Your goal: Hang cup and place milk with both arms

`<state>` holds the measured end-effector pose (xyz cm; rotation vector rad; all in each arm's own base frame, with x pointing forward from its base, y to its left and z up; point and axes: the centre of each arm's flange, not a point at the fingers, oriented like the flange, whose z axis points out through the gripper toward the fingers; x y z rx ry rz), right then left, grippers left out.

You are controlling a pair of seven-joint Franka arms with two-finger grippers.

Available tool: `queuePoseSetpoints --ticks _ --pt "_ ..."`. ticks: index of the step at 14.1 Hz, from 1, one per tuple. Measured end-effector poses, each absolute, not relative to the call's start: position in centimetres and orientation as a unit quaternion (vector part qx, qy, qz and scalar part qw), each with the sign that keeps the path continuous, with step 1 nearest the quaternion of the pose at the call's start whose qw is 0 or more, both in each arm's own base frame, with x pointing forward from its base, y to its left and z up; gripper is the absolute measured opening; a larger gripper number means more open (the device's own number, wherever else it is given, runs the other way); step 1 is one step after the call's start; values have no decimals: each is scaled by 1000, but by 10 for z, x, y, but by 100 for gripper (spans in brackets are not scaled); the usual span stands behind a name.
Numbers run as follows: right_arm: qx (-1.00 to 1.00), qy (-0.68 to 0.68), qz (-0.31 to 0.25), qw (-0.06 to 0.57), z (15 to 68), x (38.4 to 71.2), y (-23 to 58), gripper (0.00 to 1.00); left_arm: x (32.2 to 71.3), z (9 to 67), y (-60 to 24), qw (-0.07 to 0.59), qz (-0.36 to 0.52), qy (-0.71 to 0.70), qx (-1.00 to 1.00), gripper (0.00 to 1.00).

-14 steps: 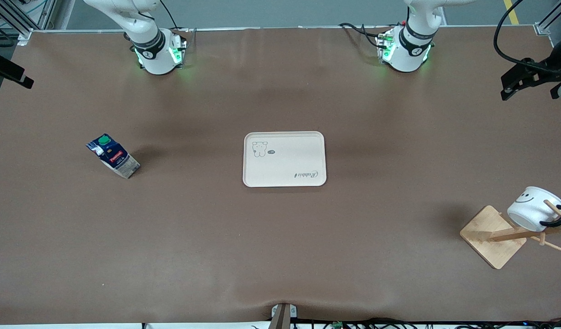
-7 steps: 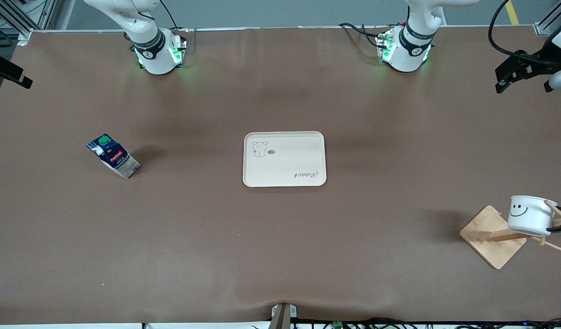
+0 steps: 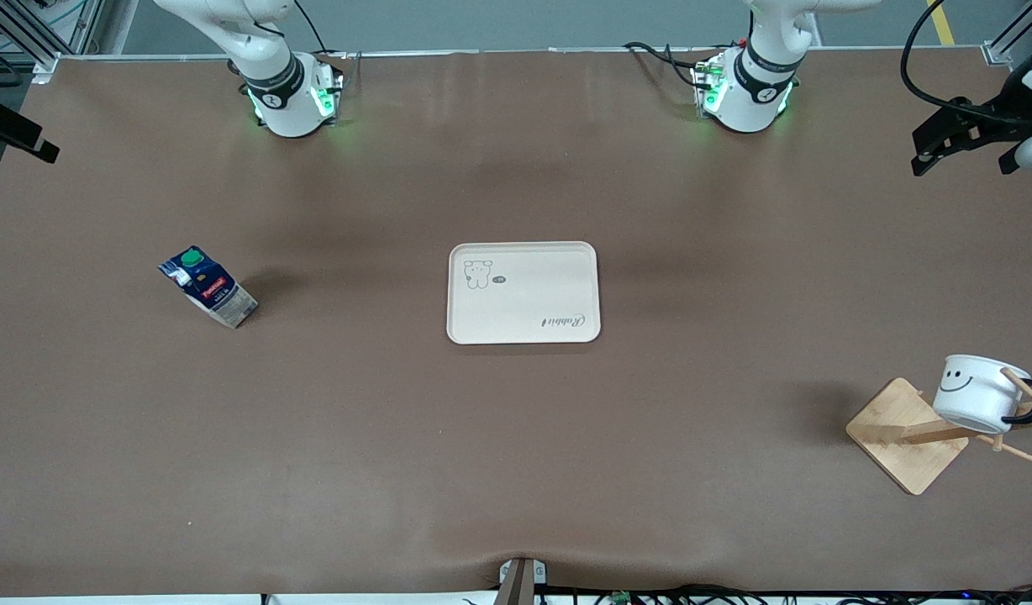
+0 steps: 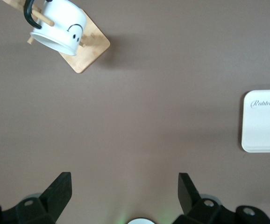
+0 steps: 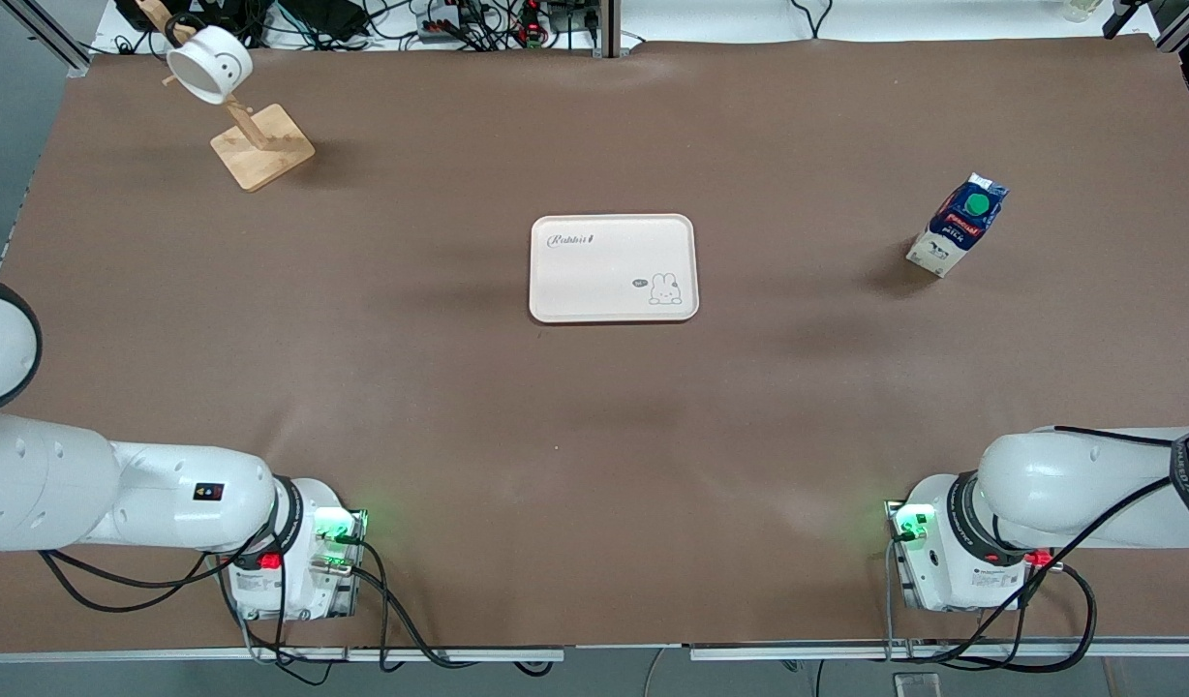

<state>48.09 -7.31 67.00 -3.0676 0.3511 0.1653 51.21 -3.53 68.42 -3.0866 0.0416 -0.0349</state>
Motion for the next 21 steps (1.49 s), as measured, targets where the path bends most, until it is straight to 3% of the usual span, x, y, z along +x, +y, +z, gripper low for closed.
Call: queuePoseSetpoints --ticks 21 --pt "-992 114 56 25 667 483 -74 100 518 656 -57 12 -4 -7 -1000 100"
